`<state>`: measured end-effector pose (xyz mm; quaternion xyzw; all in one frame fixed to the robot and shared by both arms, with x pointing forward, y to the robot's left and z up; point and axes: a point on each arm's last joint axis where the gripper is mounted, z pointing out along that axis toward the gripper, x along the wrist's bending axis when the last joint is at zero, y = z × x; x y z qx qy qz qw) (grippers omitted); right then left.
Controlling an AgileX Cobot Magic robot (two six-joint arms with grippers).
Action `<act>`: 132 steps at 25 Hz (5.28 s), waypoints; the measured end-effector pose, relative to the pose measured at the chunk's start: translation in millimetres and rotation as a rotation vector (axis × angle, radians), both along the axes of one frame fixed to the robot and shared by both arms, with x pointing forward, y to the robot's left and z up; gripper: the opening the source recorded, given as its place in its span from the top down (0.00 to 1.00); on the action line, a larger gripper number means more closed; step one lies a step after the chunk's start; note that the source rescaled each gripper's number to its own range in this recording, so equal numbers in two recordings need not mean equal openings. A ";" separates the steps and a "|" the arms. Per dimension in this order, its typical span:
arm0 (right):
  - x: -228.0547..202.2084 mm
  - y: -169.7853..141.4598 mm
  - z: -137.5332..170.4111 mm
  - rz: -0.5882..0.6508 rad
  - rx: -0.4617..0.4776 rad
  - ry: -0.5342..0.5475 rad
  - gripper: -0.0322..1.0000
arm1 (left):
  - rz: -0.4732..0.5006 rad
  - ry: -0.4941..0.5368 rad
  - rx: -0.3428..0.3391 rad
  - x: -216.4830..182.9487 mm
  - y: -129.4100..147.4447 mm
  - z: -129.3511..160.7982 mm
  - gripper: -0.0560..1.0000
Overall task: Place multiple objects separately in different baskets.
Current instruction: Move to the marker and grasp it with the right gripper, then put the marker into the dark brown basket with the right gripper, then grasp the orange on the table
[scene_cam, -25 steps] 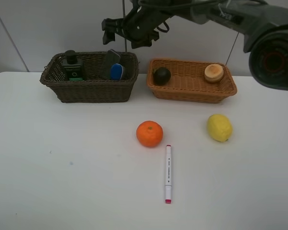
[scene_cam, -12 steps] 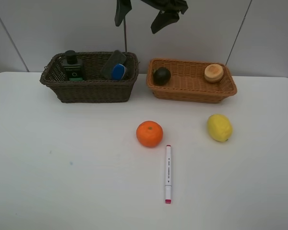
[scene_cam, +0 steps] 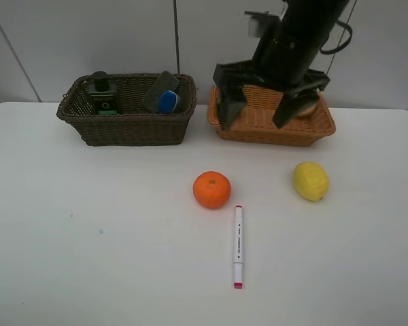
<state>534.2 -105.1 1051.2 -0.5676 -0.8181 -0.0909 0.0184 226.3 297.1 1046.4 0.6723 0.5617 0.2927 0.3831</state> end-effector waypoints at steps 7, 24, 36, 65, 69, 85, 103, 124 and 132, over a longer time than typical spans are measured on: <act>-60.4 -30.4 -69.5 -0.070 -0.075 0.213 0.02 | 0.000 0.000 0.000 0.0 0.0 0.0 0.00; -80.7 4.2 -151.6 -0.054 -0.022 0.156 0.02 | 0.000 0.000 0.000 0.0 0.0 0.0 0.00; -61.9 19.9 -174.2 -0.071 -0.021 0.159 0.02 | 0.000 0.000 0.000 0.0 0.0 0.0 0.00; -47.7 27.0 -184.6 -0.021 -0.074 0.164 0.96 | 0.000 0.000 0.000 0.0 0.0 0.0 0.00; -57.3 18.2 -168.5 0.011 -0.116 0.198 0.97 | 0.000 0.000 0.000 0.0 0.0 0.0 0.00; -7.9 41.9 36.0 0.106 0.369 -0.763 0.97 | 0.000 0.000 0.000 0.0 0.0 0.0 0.00; 97.2 127.1 -86.2 -0.046 0.821 -1.238 0.97 | 0.000 0.000 0.000 0.0 0.0 0.0 0.00; 92.3 114.3 -37.7 0.069 0.425 -0.768 0.08 | 0.000 0.000 0.000 0.0 0.0 0.0 0.00; 31.4 69.4 13.3 0.127 0.147 -0.335 0.08 | 0.000 0.000 0.000 0.0 0.0 0.0 0.00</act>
